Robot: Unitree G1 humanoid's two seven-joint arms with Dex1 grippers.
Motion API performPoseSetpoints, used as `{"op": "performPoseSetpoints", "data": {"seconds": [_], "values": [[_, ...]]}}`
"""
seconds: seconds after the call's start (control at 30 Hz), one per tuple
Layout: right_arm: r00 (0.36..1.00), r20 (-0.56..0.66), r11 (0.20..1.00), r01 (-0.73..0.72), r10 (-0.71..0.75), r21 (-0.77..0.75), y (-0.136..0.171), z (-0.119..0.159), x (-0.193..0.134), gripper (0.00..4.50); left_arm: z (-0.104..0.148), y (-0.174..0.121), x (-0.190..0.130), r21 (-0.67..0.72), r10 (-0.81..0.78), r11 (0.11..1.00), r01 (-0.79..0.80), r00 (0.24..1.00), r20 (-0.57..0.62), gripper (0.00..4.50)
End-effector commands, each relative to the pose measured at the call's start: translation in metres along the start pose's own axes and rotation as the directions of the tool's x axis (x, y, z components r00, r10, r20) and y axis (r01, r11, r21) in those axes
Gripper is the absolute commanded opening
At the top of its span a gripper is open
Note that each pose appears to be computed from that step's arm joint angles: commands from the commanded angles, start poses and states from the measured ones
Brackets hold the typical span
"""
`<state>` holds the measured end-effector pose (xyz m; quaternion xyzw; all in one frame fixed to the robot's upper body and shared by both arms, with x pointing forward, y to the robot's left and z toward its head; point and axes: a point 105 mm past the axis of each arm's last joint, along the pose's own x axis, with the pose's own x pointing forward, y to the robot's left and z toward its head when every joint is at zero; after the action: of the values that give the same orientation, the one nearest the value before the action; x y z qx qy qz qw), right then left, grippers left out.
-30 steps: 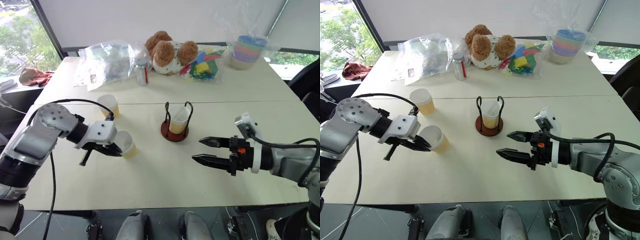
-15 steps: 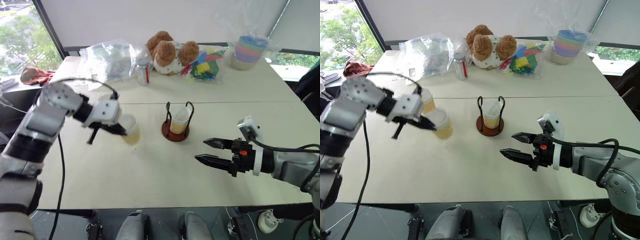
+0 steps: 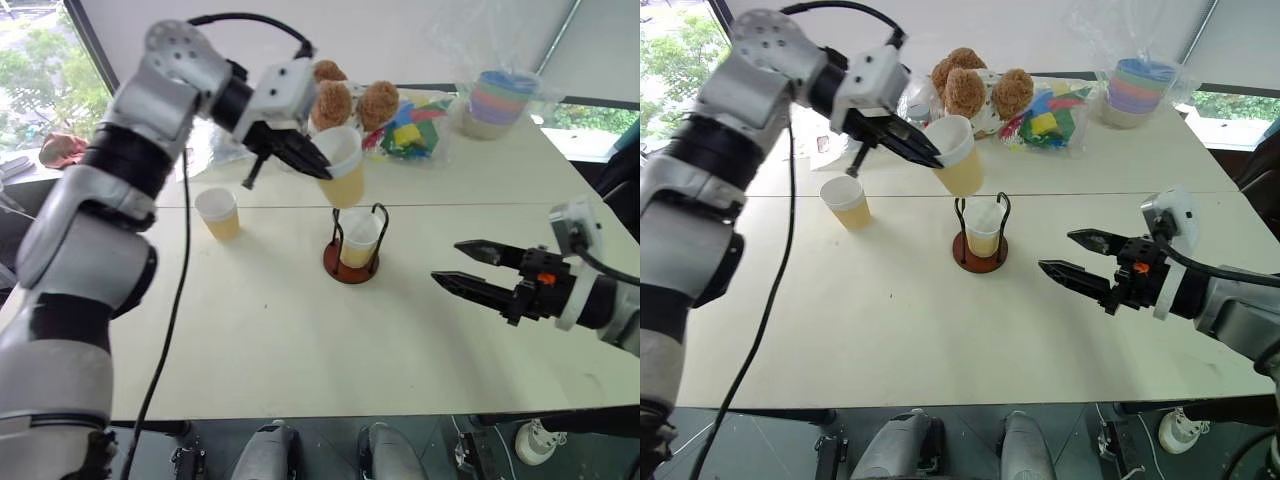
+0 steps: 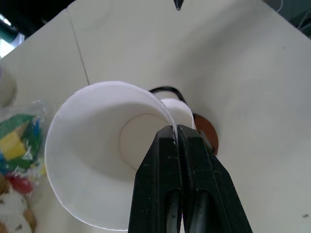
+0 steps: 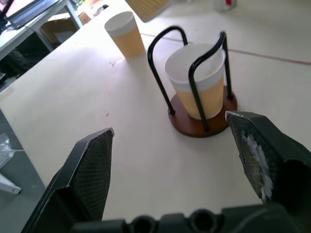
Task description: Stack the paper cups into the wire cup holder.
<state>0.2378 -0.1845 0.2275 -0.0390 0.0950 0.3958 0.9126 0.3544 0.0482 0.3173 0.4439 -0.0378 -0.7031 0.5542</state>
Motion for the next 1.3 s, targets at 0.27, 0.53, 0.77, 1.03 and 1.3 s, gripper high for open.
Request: {"op": "performPoseSetpoints", "data": {"seconds": [0.27,0.53,0.77,1.03,1.3], "values": [[0.998,0.041,0.997,0.051,-0.048,-0.059,0.018,0.010,-0.005,4.03,0.009,0.009,0.020,0.081,-0.052,0.995,0.055,0.998,-0.039,0.03],[0.993,0.064,0.994,0.100,-0.098,-0.034,0.018,0.007,-0.008,4.03,0.003,0.005,0.037,0.092,-0.104,0.990,0.110,0.992,-0.069,0.03],[0.988,0.086,0.992,0.128,-0.126,-0.022,0.017,0.007,-0.009,4.03,-0.009,0.001,0.048,0.060,-0.135,0.988,0.142,0.985,-0.107,0.03],[0.987,0.089,0.991,0.134,-0.132,-0.014,0.017,0.004,-0.008,4.03,-0.006,0.005,0.051,0.049,-0.109,0.992,0.113,0.992,-0.068,3.38],[0.993,0.117,0.994,0.031,-0.018,-0.106,0.027,0.027,0.000,4.03,-0.009,0.038,-0.016,0.083,0.262,0.964,-0.253,0.957,-0.124,3.38]]}}
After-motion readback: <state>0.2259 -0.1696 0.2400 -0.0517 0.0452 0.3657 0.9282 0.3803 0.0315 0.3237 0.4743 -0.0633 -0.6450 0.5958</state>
